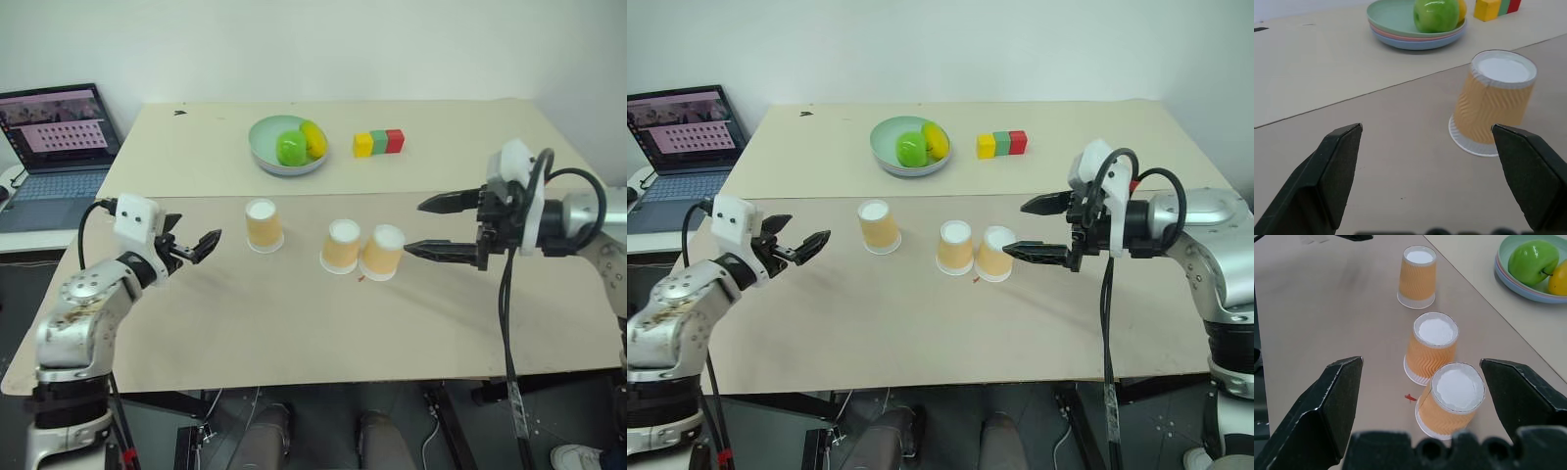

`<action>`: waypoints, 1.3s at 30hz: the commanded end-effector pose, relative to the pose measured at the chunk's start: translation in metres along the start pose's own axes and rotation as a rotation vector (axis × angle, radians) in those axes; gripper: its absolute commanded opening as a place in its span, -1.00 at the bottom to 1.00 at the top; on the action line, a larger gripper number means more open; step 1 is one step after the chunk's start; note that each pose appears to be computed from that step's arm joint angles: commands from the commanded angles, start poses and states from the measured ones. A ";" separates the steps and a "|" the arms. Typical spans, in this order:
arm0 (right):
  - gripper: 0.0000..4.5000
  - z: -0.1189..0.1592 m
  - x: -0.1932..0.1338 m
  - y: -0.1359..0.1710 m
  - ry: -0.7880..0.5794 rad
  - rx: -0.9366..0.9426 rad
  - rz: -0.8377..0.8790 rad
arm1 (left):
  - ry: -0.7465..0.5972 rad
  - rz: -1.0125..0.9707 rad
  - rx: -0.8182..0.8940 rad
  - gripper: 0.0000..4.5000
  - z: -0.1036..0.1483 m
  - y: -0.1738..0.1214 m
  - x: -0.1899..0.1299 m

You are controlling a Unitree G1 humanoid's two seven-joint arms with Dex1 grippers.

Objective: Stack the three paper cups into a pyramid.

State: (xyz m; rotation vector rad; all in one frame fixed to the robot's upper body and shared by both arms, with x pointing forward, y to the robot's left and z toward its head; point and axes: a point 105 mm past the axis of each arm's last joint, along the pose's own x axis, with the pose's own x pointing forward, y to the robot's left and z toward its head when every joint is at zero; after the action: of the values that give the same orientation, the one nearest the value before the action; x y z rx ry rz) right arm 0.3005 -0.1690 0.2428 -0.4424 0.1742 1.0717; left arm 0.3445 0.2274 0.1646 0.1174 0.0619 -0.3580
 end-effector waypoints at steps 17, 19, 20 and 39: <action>0.99 0.017 -0.031 0.005 -0.007 -0.019 -0.166 | -0.071 -0.226 0.037 1.00 0.004 -0.051 0.055; 0.99 0.018 -0.032 0.006 -0.011 -0.021 -0.176 | -0.079 -0.237 0.044 1.00 0.005 -0.055 0.061; 0.99 0.018 -0.032 0.006 -0.010 -0.022 -0.179 | -0.083 -0.244 0.043 1.00 0.007 -0.058 0.064; 0.99 0.017 -0.040 0.013 -0.013 -0.012 -0.252 | -0.137 -0.298 0.074 1.00 0.030 -0.076 0.092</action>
State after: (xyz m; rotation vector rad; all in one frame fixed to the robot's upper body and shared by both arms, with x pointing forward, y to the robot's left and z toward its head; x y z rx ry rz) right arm 0.2734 -0.1879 0.2563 -0.4250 0.1439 0.8504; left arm 0.4034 0.1250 0.1619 0.1342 -0.0108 -0.6547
